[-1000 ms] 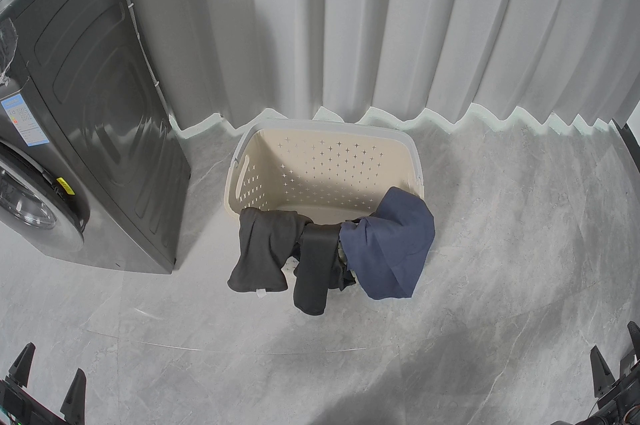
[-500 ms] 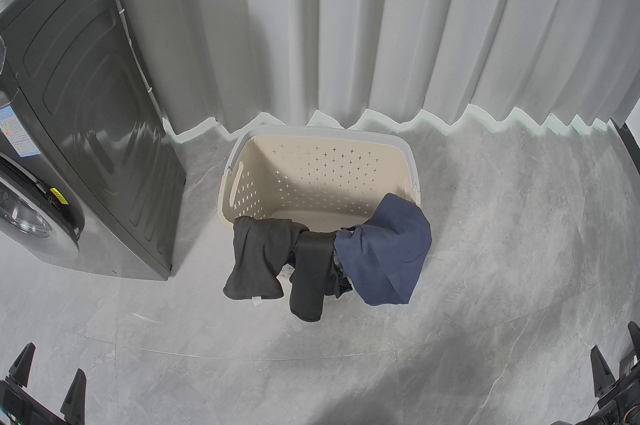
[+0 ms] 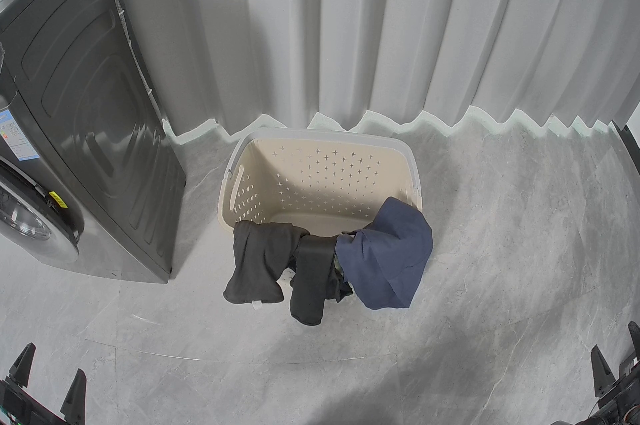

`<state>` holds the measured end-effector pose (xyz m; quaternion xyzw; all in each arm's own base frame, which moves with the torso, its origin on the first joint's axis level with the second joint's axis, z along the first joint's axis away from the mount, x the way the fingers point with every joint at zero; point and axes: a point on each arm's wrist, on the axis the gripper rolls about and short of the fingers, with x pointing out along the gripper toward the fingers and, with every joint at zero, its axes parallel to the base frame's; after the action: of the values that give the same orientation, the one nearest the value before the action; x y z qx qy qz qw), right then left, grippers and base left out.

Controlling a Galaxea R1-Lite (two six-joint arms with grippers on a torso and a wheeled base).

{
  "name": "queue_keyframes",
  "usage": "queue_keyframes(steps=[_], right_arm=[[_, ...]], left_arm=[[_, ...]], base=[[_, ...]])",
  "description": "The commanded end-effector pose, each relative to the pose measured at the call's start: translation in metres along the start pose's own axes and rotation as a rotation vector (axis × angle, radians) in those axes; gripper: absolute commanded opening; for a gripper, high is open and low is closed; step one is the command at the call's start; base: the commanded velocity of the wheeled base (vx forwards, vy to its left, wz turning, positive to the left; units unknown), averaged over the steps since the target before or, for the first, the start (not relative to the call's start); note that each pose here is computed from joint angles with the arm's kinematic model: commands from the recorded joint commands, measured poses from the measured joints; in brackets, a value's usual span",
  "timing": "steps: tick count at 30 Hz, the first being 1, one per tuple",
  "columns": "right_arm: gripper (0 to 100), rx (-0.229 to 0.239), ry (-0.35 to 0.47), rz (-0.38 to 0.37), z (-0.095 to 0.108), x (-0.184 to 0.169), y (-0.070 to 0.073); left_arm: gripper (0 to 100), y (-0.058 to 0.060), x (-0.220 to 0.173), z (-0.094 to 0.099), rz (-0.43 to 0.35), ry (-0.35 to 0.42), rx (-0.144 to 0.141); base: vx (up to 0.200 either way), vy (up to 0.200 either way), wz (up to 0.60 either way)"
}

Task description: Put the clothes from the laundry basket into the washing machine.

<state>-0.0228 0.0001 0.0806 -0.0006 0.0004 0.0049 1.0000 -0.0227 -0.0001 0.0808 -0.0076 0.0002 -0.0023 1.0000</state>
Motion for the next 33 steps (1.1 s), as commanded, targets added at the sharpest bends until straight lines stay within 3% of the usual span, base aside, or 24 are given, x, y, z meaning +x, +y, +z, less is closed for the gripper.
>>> queue_keyframes(steps=[1,7,16,25,33], right_arm=[[100,0.0,0.001,0.001,-0.0053,0.0,0.0],[100,0.0,-0.001,0.001,-0.0048,-0.0001,0.0],[100,0.0,-0.001,0.001,-0.0048,-0.0001,0.0],[100,0.0,-0.001,0.001,-0.0048,-0.0001,0.0],[100,0.0,-0.001,0.001,-0.0048,-0.0001,0.0]], left_arm=[[100,0.0001,-0.0002,-0.0049,0.0,-0.002,-0.002],[100,0.0001,-0.0002,-0.0049,0.0,-0.002,0.0],[100,0.0001,-0.0002,-0.0049,0.0,-0.002,0.001],[100,0.0001,-0.0002,-0.0049,0.0,-0.002,0.0],[100,0.0001,-0.0002,-0.0049,0.0,-0.002,0.0]], base=[[0.2,0.0,0.0],[0.2,0.0,0.0],[0.0,0.0,0.0],[0.2,0.0,0.0],[0.0,0.0,0.0]])
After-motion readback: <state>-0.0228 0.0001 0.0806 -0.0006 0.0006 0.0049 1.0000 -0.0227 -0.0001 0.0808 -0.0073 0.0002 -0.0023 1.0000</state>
